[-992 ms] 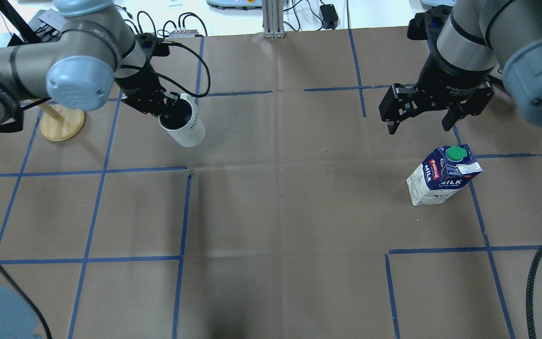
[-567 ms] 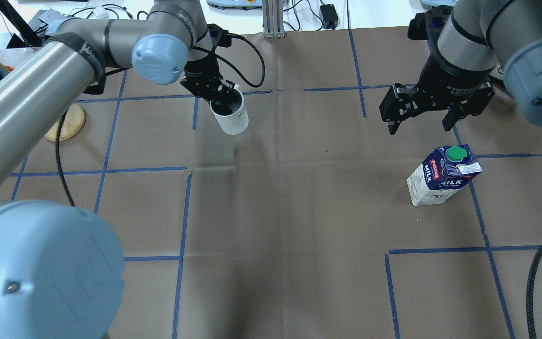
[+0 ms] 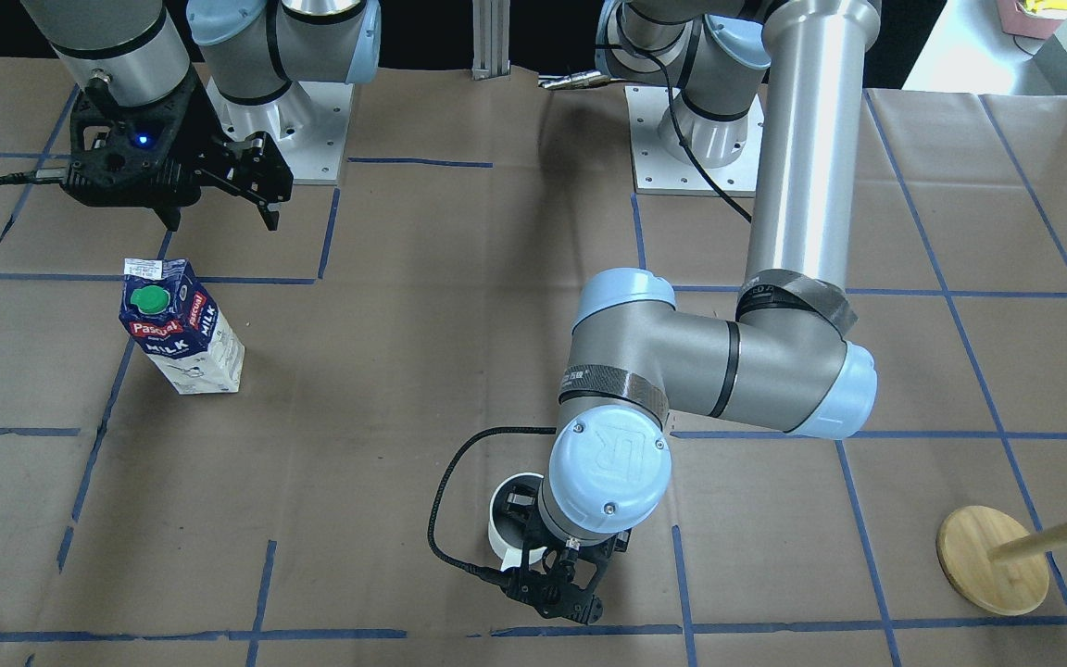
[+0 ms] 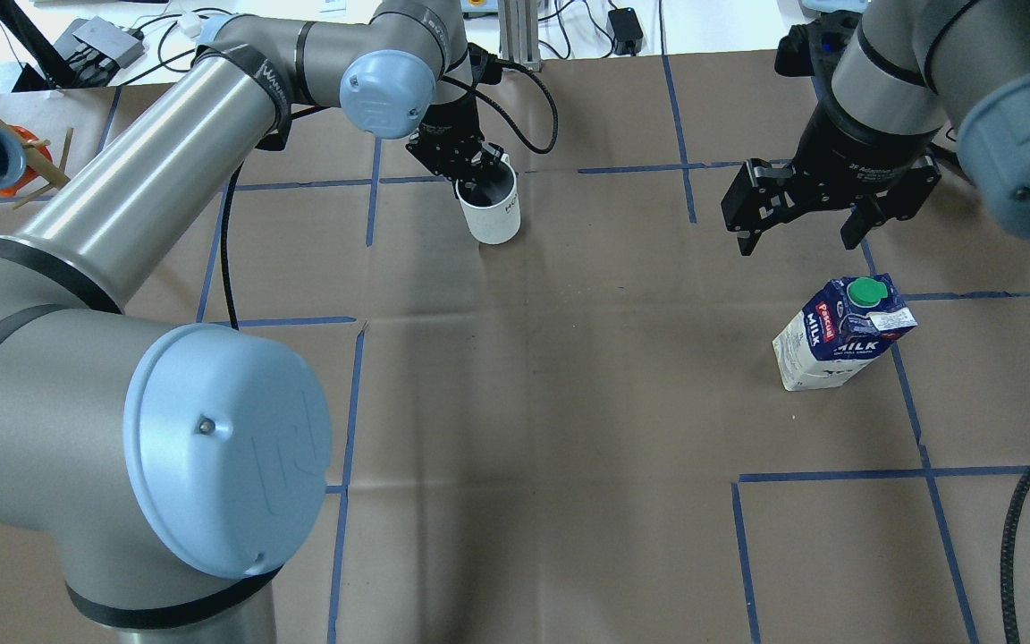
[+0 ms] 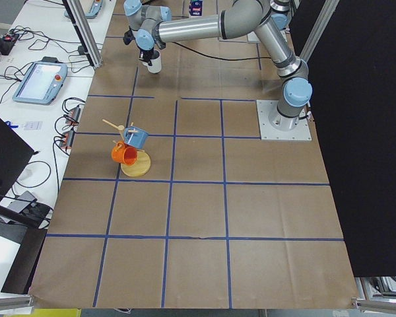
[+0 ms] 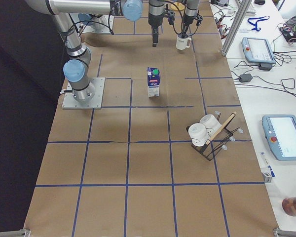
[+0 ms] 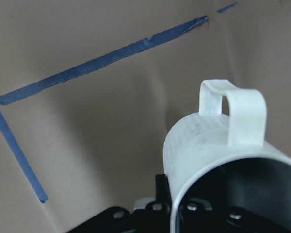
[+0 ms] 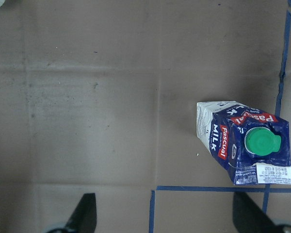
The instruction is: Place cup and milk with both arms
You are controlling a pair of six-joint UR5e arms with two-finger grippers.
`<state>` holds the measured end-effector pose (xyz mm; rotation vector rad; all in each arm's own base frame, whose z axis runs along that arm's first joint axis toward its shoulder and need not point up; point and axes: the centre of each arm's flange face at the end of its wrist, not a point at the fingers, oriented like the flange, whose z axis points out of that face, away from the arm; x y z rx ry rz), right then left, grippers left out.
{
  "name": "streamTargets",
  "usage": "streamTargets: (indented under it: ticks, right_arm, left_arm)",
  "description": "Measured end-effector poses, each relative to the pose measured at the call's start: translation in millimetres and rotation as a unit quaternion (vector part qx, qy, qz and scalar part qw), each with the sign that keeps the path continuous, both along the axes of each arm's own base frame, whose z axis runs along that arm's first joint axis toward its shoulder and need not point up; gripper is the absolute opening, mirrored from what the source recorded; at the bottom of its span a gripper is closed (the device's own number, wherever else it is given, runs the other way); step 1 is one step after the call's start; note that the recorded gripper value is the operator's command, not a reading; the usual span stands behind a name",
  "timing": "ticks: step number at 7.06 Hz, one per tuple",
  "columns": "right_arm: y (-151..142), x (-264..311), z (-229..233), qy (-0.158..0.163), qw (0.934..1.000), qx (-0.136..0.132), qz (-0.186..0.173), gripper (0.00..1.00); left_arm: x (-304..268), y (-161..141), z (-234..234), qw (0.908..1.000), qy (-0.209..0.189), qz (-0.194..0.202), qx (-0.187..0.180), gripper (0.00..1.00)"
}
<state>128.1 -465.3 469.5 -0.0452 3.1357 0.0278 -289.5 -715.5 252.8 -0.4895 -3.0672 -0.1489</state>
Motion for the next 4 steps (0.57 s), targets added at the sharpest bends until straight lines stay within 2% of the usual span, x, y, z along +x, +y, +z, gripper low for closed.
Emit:
streamTargets:
  ticks: [3,4]
  right_arm:
    - [-1.7,-7.8,-2.7,0.000,0.9999,0.002,0.010,1.00]
    - [-1.4,-15.2,-8.5,0.000,0.9998,0.005,0.018,1.00]
  left_arm:
    - [-3.0,-1.9,-11.4,0.9998,0.006,0.016,0.011,0.04]
    - [-2.4,-2.8,-14.9,0.9997,0.006,0.017,0.014,0.07]
